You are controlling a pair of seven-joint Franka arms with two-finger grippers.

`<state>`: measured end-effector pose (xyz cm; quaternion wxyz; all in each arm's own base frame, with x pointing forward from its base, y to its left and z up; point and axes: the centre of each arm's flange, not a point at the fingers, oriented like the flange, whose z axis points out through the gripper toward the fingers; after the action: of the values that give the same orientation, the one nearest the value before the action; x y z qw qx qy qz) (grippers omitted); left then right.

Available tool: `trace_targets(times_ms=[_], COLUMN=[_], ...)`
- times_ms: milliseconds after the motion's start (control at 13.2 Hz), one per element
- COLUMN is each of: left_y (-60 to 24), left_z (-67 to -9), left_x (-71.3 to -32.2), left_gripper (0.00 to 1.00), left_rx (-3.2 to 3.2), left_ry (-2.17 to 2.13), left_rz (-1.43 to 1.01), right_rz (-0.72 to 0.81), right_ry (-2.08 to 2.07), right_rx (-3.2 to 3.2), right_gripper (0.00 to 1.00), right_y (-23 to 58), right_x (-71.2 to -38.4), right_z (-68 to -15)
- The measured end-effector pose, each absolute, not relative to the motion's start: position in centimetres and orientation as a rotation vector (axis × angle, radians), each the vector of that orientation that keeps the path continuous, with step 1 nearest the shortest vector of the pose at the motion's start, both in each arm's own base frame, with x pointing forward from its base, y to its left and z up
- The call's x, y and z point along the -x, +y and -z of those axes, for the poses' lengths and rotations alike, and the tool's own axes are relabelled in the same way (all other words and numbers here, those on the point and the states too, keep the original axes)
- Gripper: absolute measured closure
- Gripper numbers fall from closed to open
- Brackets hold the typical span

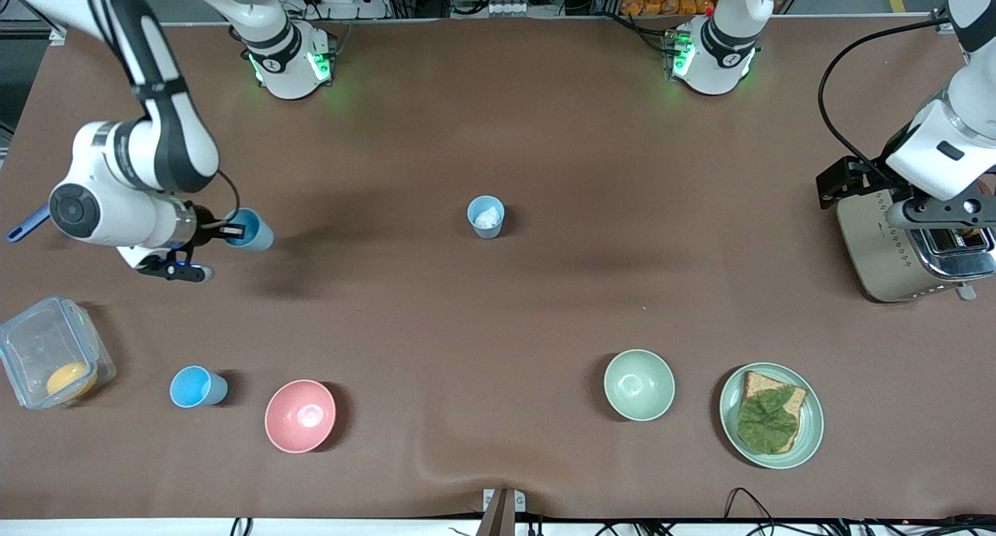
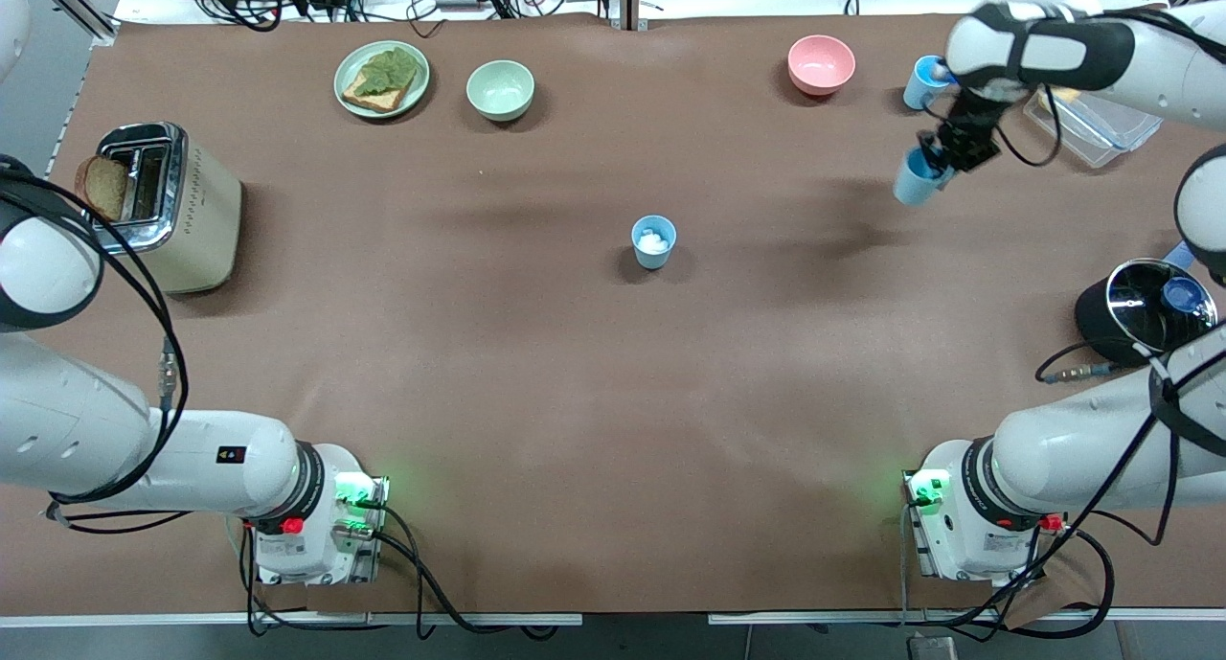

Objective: Stack blue cups with both arms
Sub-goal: 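Carry the held blue cup with the right gripper over the placed cup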

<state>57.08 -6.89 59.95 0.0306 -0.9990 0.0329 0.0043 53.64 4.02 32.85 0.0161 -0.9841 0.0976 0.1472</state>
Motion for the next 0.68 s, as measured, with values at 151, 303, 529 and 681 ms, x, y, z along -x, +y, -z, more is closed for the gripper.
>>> trace_targets(times_ms=[151, 303, 529, 681], left_y=[-6.5, -6.1, -6.1, -6.1], left_z=[-59.9, -59.7, -59.4, -59.4], left_x=[-57.1, -57.1, -57.1, -57.1], left_gripper=[0.00, 0.00, 0.00, 0.00], left_rx=[3.087, 3.087, 3.087, 3.087], left_ry=[0.109, 0.099, 0.099, 0.100], left_rz=[-0.017, -0.024, -0.033, -0.036], right_rz=[-0.411, -0.373, -0.366, -0.378], right_ry=[0.411, 0.551, 0.731, 0.813], right_rx=[3.085, 3.080, 2.967, 2.899], right_gripper=[0.95, 0.95, 0.95, 0.95], right_y=[12.9, 23.1, 33.4, 37.1], right_x=[-52.2, -49.2, -45.5, -44.5], right_z=[-36.0, -37.3, -38.0, -36.9])
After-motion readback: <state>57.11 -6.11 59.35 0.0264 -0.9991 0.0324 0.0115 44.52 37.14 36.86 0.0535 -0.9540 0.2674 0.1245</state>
